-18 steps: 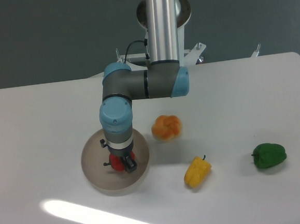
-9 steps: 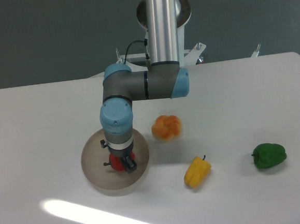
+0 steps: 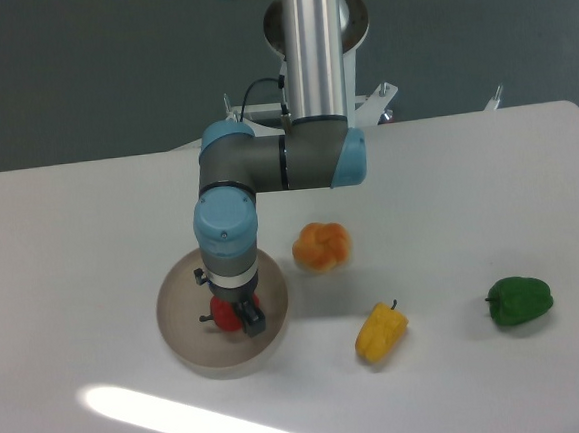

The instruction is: Place the red pepper on the plate

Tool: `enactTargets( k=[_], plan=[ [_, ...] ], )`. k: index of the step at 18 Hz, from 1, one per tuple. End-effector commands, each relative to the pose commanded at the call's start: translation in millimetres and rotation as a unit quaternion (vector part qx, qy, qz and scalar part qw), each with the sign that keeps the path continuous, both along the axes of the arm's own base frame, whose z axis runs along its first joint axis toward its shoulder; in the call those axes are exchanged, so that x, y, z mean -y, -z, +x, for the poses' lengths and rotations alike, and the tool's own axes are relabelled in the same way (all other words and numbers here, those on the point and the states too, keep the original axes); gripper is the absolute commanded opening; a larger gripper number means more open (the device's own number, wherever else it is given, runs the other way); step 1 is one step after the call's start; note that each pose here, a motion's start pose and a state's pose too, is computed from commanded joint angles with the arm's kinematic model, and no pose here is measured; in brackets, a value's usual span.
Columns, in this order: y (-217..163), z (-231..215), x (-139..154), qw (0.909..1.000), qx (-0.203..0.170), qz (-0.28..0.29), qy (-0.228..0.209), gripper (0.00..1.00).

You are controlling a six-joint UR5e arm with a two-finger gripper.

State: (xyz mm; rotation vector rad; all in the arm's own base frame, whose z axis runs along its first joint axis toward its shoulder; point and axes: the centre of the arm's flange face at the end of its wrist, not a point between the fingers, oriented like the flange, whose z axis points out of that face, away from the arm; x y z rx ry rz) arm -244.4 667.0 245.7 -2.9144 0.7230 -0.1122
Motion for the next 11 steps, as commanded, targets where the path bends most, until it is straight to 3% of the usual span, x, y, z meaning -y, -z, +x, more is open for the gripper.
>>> enactTargets(
  k=[11],
  plan=[
    [-68.6, -86.0, 50.8, 0.9971, -0.031, 0.037, -0.058, 1.0]
  ],
)
